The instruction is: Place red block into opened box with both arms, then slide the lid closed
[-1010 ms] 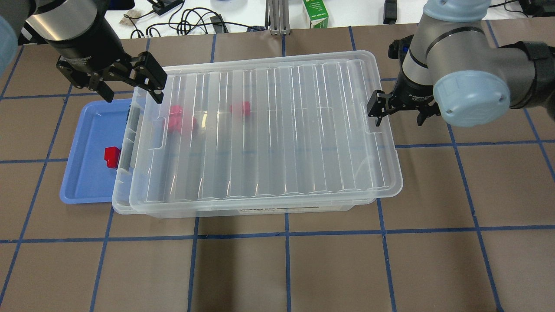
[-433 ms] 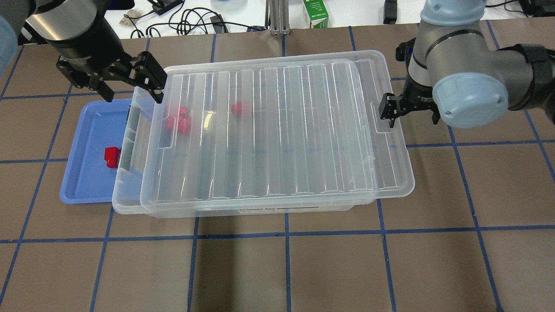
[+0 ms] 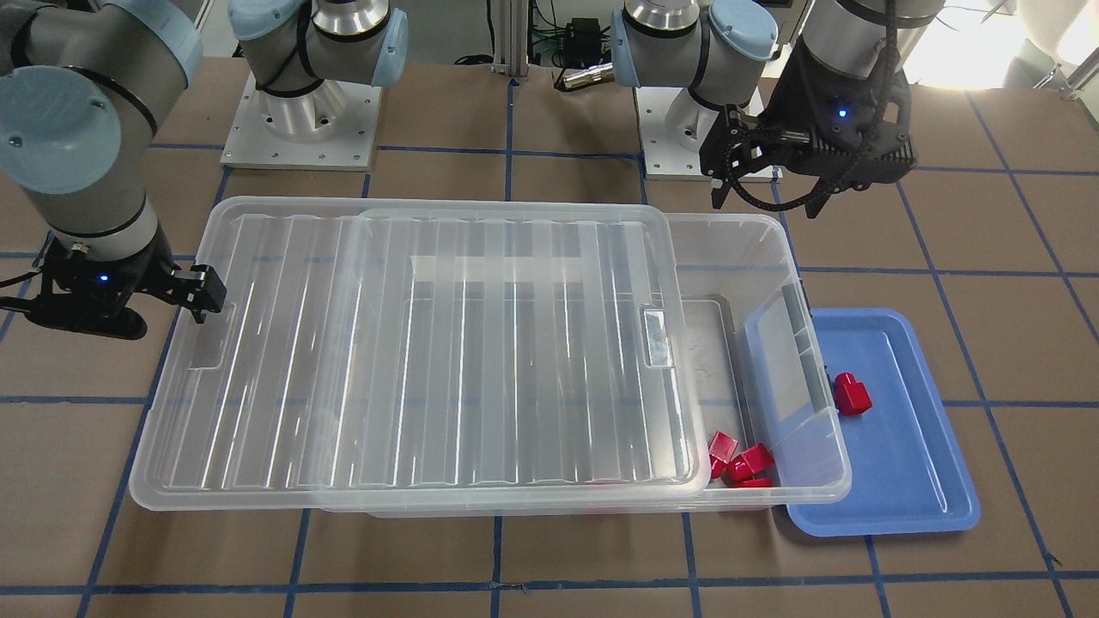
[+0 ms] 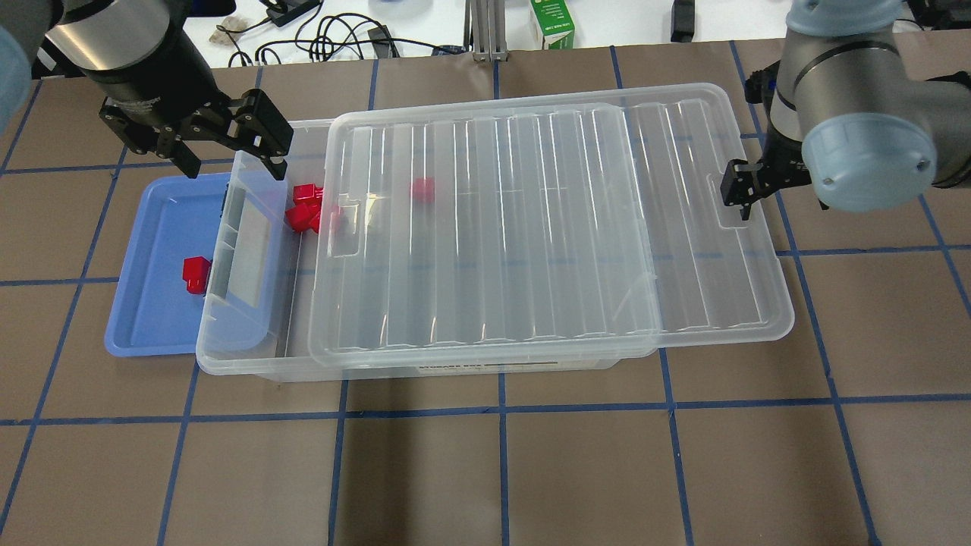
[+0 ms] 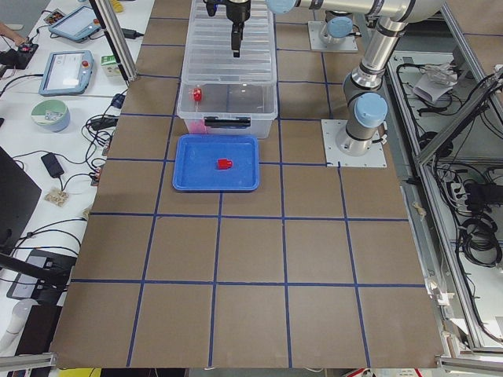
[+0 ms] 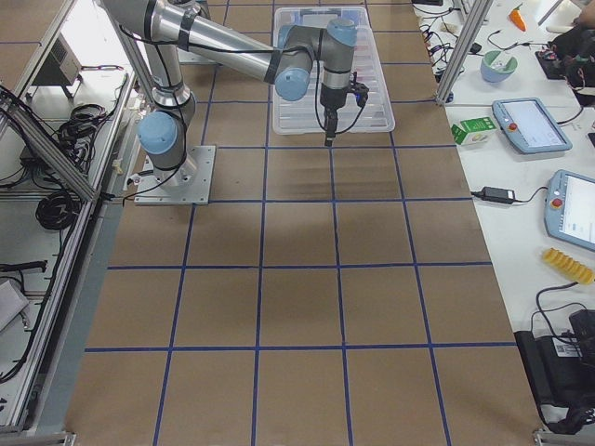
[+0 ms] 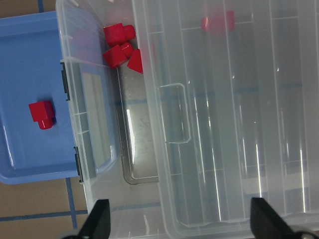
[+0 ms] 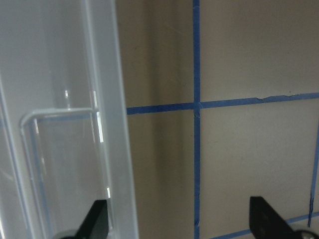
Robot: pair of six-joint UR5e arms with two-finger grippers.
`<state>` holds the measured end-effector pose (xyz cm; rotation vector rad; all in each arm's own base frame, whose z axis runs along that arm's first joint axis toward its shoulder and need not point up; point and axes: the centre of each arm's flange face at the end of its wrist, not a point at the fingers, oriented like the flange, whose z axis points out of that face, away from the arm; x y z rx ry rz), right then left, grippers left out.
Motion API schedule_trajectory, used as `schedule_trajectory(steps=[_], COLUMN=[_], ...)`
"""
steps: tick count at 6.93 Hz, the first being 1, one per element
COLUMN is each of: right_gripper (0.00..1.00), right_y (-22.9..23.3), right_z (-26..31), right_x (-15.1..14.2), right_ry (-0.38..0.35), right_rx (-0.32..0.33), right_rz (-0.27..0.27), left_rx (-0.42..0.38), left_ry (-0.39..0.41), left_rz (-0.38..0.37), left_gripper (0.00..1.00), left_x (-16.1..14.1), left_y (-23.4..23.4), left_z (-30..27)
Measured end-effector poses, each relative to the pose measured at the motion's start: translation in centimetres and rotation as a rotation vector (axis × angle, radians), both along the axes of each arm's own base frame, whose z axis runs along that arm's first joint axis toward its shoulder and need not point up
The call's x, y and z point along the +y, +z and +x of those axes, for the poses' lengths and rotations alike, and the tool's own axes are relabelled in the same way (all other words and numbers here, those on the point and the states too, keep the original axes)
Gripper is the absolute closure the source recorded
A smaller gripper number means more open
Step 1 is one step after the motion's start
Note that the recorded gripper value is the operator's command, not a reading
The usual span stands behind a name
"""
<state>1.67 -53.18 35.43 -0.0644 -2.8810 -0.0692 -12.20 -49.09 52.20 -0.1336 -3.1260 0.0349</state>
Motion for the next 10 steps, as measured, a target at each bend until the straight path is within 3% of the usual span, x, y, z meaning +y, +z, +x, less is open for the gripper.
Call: schedule_trajectory(steps=[3, 6, 8, 10], right_gripper=[0.00, 0.00, 0.00, 0.00], right_y=[0.0, 0.2, 3.0, 10.0], right_z=[-4.3, -4.9, -3.6, -0.6], right_x=[0.1, 0.1, 0.0, 1.6], right_ry=[-0.031, -0.040, -0.046, -0.056], right_rx=[-0.005, -0.011, -0.099, -0.195], right_rz=[0.012, 0.012, -0.043, -0.073], left_rx=[-0.002, -0.010, -0.006, -0.003], left_ry=[0.020, 0.094, 0.101, 0.102], left_rz=[-0.007, 0.005, 0.049, 0.053], left_gripper=[0.00, 0.00, 0.00, 0.00], left_x=[-0.1, -1.2, -2.3, -3.8], left_y=[0.3, -0.3, -3.4, -9.1], left_z=[1.4, 9.3, 17.6, 23.9])
